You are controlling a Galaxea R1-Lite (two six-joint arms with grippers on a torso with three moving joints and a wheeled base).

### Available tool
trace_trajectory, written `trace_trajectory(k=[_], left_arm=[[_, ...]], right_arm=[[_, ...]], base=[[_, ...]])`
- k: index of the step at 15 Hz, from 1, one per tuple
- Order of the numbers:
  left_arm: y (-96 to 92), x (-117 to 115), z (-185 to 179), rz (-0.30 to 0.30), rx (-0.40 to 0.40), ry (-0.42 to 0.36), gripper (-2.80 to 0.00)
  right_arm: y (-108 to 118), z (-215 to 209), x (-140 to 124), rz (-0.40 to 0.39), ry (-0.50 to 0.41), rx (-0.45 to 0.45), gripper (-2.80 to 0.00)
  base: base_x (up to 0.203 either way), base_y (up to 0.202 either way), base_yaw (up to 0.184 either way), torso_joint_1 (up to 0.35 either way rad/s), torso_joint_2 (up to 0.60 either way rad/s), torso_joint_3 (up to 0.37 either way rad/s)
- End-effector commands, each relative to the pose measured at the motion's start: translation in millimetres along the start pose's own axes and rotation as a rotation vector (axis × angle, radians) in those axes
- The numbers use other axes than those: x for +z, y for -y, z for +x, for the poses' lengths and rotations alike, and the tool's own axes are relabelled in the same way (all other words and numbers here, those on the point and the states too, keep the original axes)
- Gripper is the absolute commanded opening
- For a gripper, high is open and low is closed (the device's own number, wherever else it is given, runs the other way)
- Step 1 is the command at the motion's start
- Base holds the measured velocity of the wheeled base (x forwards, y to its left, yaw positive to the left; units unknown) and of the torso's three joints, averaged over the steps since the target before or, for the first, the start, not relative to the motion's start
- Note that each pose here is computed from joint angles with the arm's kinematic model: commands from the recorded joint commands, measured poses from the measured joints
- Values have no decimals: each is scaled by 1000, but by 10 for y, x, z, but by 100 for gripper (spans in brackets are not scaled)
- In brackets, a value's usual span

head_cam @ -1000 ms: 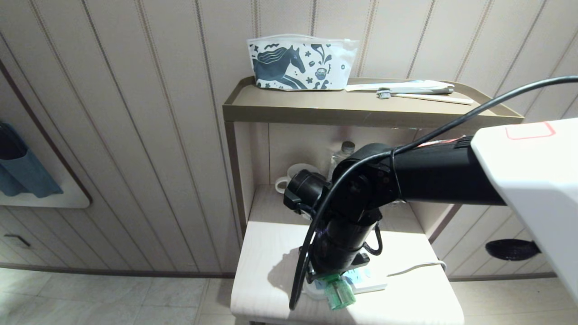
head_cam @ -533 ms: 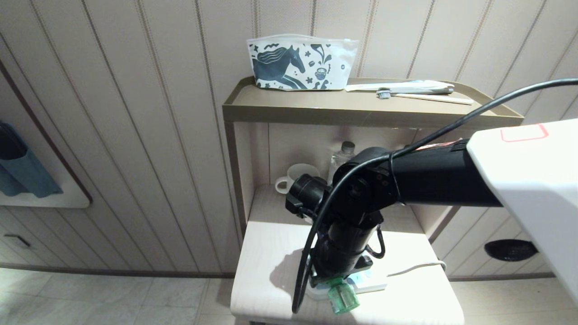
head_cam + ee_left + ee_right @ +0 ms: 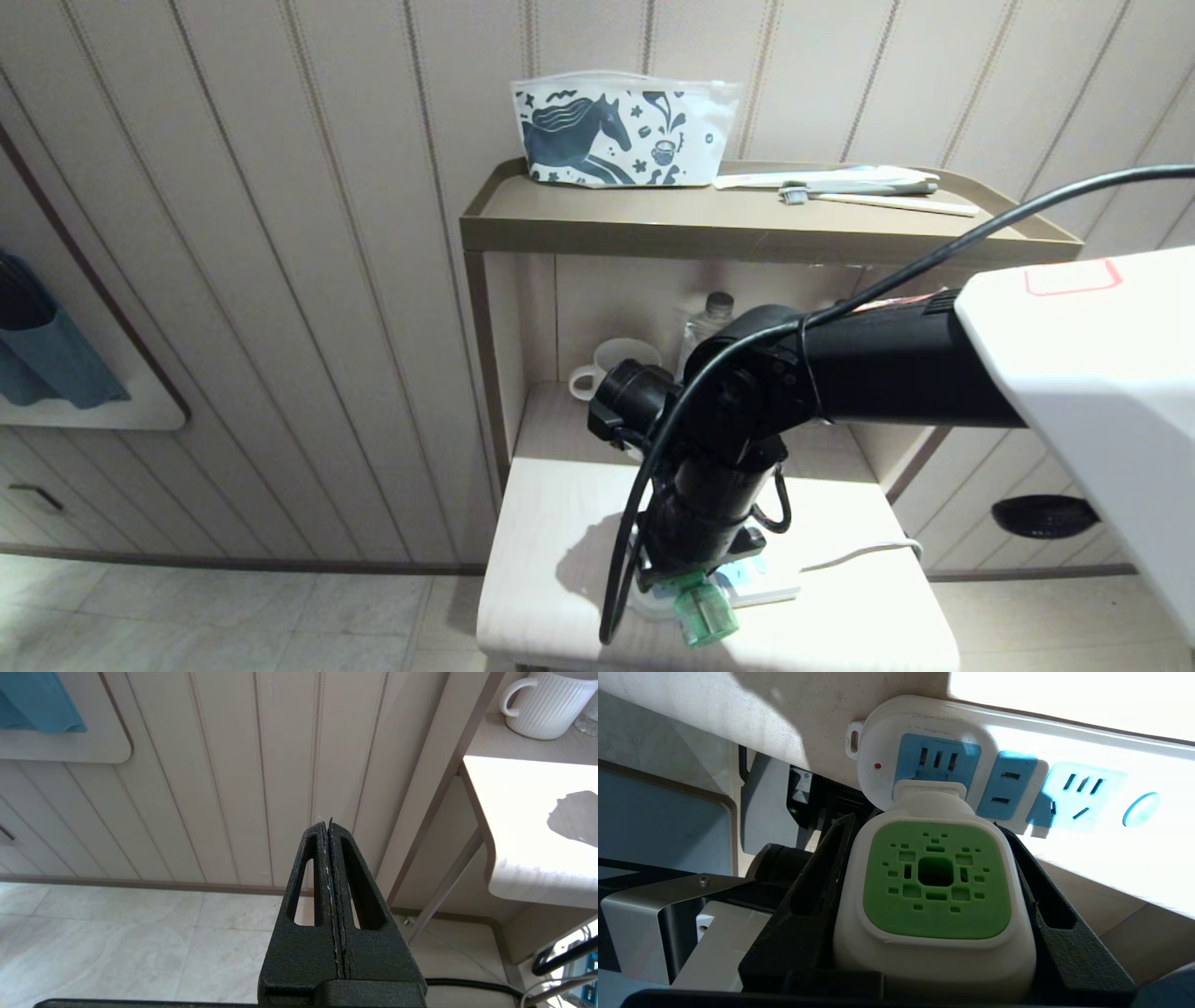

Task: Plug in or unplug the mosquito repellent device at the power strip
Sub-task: Insert the plug into the socket

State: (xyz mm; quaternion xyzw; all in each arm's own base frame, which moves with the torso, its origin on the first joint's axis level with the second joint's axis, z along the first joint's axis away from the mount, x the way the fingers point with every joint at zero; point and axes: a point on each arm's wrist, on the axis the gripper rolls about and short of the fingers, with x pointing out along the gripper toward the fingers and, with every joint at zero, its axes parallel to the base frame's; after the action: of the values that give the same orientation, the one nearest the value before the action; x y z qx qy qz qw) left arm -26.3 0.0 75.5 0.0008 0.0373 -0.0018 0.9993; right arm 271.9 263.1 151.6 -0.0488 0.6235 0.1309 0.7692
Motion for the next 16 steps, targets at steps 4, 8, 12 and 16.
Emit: trace_trajectory(k=[4, 8, 12, 16], left_arm=[[0, 0, 1, 0, -1, -2, -280], [0, 0, 1, 0, 1, -2, -280], [0, 0, 1, 0, -1, -2, -280], [0, 0, 1, 0, -1, -2, -280]], right_arm=[[7, -2, 5, 4, -1, -3, -280], [56, -44, 30, 16, 10, -3, -280], [74, -9, 39, 17, 1, -8, -280], [50, 25, 45, 13, -2, -6, -280]], base=[[0, 0, 0, 0, 0, 0], [0, 0, 0, 0, 0, 0], [0, 0, 0, 0, 0, 0], [0, 0, 0, 0, 0, 0]])
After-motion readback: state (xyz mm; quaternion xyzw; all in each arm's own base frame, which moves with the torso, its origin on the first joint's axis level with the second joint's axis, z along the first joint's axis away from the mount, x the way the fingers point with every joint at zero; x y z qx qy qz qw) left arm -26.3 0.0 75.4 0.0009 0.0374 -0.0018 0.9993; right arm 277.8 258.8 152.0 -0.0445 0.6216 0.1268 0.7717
